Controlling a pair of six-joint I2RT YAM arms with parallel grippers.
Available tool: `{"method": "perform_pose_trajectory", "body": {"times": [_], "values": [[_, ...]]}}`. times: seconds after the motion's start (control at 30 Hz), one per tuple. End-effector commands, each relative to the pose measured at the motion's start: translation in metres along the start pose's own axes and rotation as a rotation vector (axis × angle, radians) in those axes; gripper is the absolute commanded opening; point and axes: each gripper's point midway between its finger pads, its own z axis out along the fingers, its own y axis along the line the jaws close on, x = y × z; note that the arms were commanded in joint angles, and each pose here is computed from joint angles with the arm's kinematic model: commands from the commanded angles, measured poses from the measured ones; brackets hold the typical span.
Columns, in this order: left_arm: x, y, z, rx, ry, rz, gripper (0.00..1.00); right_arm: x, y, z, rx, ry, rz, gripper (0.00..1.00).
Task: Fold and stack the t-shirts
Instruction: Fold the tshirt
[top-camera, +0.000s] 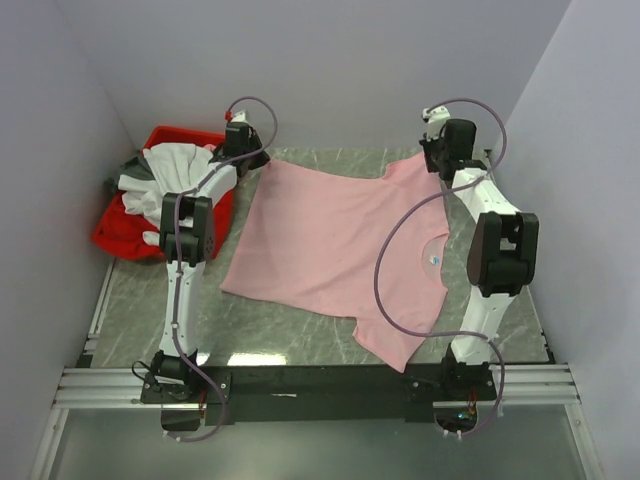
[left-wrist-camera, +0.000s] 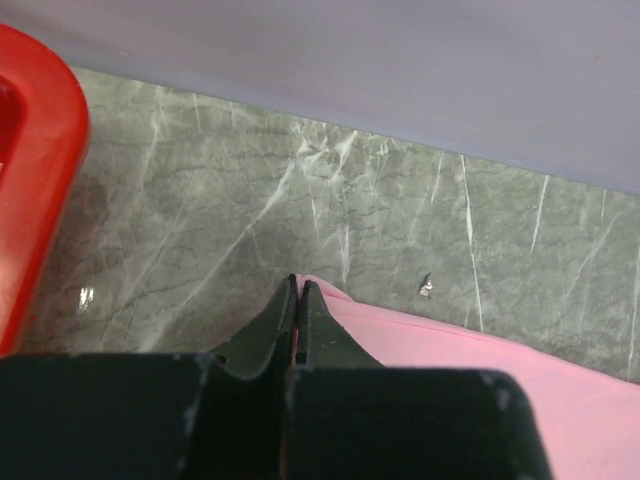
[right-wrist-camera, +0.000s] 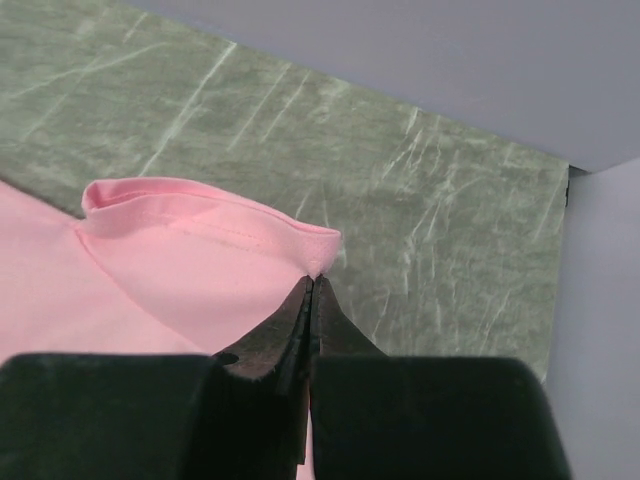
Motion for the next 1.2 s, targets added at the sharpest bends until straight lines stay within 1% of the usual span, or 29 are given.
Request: {"method": "perform_pose_trajectory", "body": {"times": [0.0, 0.03, 0.07, 0.1, 0.13, 0.17, 0.23, 0.27, 0.3, 0.37, 0.47, 0.73, 0.93, 1.17], "values": [[-0.017, -0.012, -0.003, 0.061, -0.053, 0.046, 0.00, -0.046, 0.000, -0.039, -0.012, -0.132, 0.025, 0.00], [-0.013, -0.011, -0.005, 0.059, -0.044, 0.052, 0.00, -0.045, 0.002, -0.043, -0.019, -0.136, 0.029, 0.00], [-0.019, -0.014, -0.006, 0.071, -0.068, 0.061, 0.00, -0.045, 0.004, -0.047, -0.027, -0.140, 0.036, 0.00], [-0.013, -0.010, -0.007, 0.071, -0.070, 0.068, 0.00, -0.043, 0.007, -0.054, -0.038, -0.145, 0.037, 0.00], [-0.023, -0.015, -0.014, 0.083, -0.095, 0.084, 0.00, -0.043, 0.009, -0.058, -0.043, -0.149, 0.039, 0.00], [-0.023, -0.016, -0.017, 0.089, -0.102, 0.090, 0.00, -0.048, 0.009, -0.067, -0.045, -0.166, 0.043, 0.00], [-0.028, -0.019, -0.028, 0.103, -0.130, 0.108, 0.00, -0.040, 0.014, -0.073, -0.058, -0.160, 0.046, 0.00], [-0.022, -0.016, -0.030, 0.101, -0.119, 0.110, 0.00, -0.044, 0.015, -0.082, -0.060, -0.175, 0.046, 0.00], [-0.029, -0.021, -0.036, 0.114, -0.133, 0.126, 0.00, -0.035, 0.019, -0.084, -0.069, -0.161, 0.049, 0.00], [-0.032, -0.023, -0.042, 0.123, -0.148, 0.144, 0.00, -0.039, 0.021, -0.097, -0.078, -0.180, 0.049, 0.00], [-0.025, -0.020, -0.052, 0.126, -0.149, 0.170, 0.00, -0.027, 0.027, -0.108, -0.089, -0.170, 0.049, 0.00], [-0.033, -0.032, -0.078, 0.176, -0.187, 0.227, 0.00, -0.015, 0.035, -0.128, -0.104, -0.169, 0.051, 0.00], [-0.032, -0.030, -0.087, 0.179, -0.184, 0.254, 0.00, -0.011, 0.039, -0.142, -0.113, -0.173, 0.057, 0.00], [-0.024, -0.023, -0.103, 0.185, -0.182, 0.251, 0.00, -0.004, 0.042, -0.155, -0.109, -0.168, 0.053, 0.00]]}}
